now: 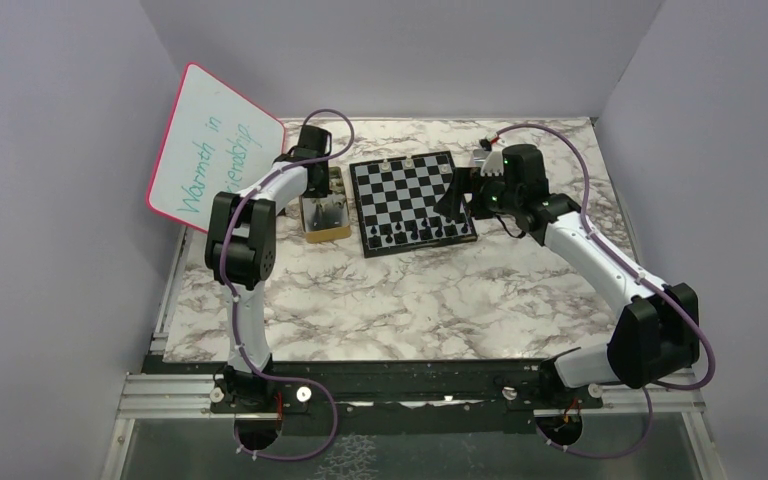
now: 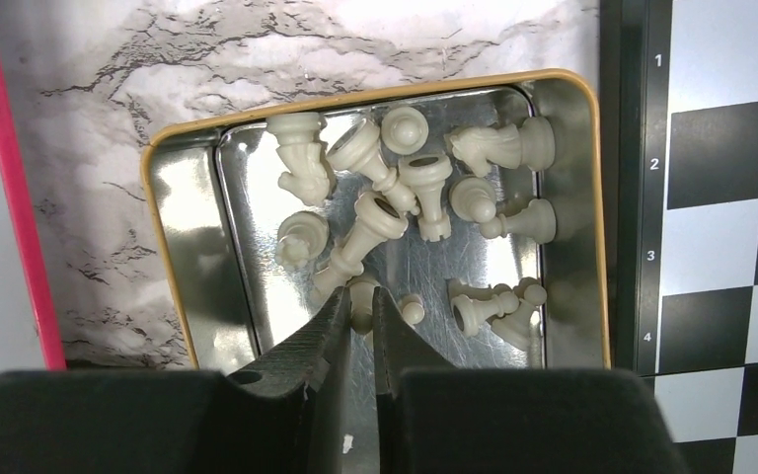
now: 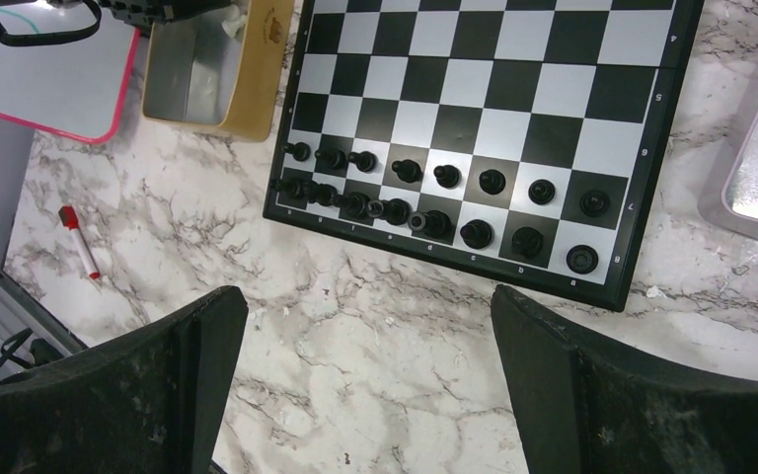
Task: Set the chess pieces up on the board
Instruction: Pick up the chess piece from the storage box.
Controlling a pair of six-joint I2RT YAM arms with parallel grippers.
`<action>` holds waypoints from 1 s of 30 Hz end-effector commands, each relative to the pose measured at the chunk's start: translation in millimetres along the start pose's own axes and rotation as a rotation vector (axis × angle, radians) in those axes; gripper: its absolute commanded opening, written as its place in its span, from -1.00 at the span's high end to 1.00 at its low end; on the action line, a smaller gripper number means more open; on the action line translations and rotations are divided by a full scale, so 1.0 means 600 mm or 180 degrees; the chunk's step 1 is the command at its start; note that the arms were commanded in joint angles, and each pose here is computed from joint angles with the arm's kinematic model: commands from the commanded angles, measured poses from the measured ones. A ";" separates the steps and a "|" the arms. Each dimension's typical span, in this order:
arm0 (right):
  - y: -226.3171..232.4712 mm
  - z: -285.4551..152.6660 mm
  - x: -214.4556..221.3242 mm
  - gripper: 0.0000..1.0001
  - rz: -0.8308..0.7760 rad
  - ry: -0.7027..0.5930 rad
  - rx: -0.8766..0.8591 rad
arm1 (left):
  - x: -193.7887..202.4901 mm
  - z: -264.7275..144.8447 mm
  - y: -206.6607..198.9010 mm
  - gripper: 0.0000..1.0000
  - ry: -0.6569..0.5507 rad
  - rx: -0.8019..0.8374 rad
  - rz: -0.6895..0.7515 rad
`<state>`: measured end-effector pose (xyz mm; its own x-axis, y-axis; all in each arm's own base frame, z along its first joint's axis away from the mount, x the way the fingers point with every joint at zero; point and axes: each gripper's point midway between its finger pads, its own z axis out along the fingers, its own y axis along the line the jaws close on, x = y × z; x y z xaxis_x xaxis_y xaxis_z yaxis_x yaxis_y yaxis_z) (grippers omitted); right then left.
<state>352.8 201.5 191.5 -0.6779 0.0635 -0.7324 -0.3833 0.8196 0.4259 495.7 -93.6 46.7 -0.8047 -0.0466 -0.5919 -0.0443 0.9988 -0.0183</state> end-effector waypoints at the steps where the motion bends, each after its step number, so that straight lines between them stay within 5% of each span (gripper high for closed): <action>1: 0.007 0.001 0.003 -1.00 -0.0040 -0.0010 -0.0068 | -0.025 -0.012 -0.010 0.74 -0.0075 0.0132 0.0000; 30: 0.015 -0.012 0.005 -1.00 -0.0014 -0.0028 -0.0123 | -0.127 -0.155 -0.072 0.83 -0.0444 0.0516 -0.0036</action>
<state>348.2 200.3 186.6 -0.6855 0.0611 -0.7255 -0.3804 0.8195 0.4286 503.1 -112.8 120.8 -0.7619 -0.0673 -0.6442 -0.0014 0.9948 -0.1023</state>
